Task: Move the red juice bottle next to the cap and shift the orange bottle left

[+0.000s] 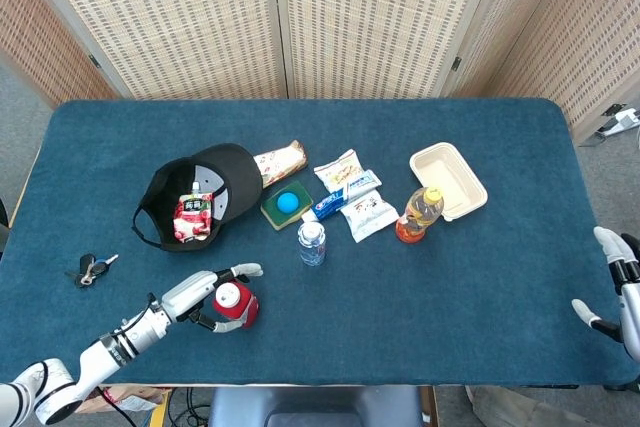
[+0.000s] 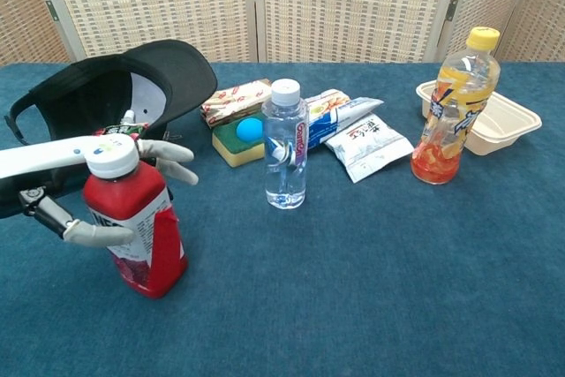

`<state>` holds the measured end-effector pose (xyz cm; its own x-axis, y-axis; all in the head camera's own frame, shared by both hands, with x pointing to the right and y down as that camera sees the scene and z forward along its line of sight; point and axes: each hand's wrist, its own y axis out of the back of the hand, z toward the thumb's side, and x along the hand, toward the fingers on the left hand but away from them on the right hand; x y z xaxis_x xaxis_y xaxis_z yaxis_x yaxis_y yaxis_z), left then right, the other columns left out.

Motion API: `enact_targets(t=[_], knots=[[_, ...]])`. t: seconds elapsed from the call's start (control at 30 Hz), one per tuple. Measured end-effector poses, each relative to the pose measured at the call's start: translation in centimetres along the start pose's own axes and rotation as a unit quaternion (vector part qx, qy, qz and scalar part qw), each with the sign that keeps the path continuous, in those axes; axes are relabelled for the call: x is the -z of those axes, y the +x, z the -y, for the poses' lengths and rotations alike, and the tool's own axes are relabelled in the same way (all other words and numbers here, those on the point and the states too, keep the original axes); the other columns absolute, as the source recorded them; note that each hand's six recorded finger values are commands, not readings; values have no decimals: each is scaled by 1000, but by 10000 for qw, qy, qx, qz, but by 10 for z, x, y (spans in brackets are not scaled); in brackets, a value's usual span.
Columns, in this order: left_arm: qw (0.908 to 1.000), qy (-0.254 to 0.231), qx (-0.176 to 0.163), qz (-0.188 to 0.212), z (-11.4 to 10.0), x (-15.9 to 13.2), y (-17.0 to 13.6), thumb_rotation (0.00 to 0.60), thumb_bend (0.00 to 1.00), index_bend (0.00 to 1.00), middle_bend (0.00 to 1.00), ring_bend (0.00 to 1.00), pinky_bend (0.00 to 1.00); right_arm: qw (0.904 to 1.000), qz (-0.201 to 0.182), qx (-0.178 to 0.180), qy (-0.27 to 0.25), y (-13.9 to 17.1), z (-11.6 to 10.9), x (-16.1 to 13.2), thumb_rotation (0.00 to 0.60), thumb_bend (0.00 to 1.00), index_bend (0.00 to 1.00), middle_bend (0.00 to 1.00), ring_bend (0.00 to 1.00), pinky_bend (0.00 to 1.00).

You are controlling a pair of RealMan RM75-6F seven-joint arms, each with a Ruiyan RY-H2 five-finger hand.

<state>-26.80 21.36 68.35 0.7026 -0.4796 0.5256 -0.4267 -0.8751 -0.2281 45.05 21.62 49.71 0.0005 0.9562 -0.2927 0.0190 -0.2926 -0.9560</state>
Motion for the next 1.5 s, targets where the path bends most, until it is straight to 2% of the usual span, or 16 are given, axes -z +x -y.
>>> enact_targets(t=[0.07,0.17,0.3,0.37,0.8,1.03,1.23,1.5], knots=[[10000,-8,-49,5,0,1,2,600,223,432,351,378,549,10000,1,9,-6,0,0,0,600,69,89,155,97,148],[9999,-12,-151,24,1,3,4,600,223,535,442,454,658,10000,2,11,-7,0,0,0,600,72,89,155,97,147],[9994,-59,-345,73,-2,4,5,600,223,602,515,512,779,10000,8,25,-12,1,-1,1,600,75,89,155,97,147],[9991,-65,-417,101,-5,4,5,600,223,617,533,528,807,10000,12,36,-17,1,-1,1,600,76,89,155,97,147],[9943,79,-1017,294,-39,-3,19,600,223,601,540,519,810,10000,30,69,-34,4,-3,2,600,77,90,155,97,147],[9921,170,-1238,146,-48,2,33,600,223,586,539,511,807,9999,61,90,-43,7,-4,5,600,77,89,155,97,147],[9913,224,-1293,-12,-50,9,47,600,223,575,539,506,801,9999,88,101,-58,8,-5,7,600,77,89,155,97,147],[9894,262,-1426,-26,-54,7,58,600,223,570,539,505,800,9999,104,121,-60,10,-6,9,600,78,89,155,97,147]])
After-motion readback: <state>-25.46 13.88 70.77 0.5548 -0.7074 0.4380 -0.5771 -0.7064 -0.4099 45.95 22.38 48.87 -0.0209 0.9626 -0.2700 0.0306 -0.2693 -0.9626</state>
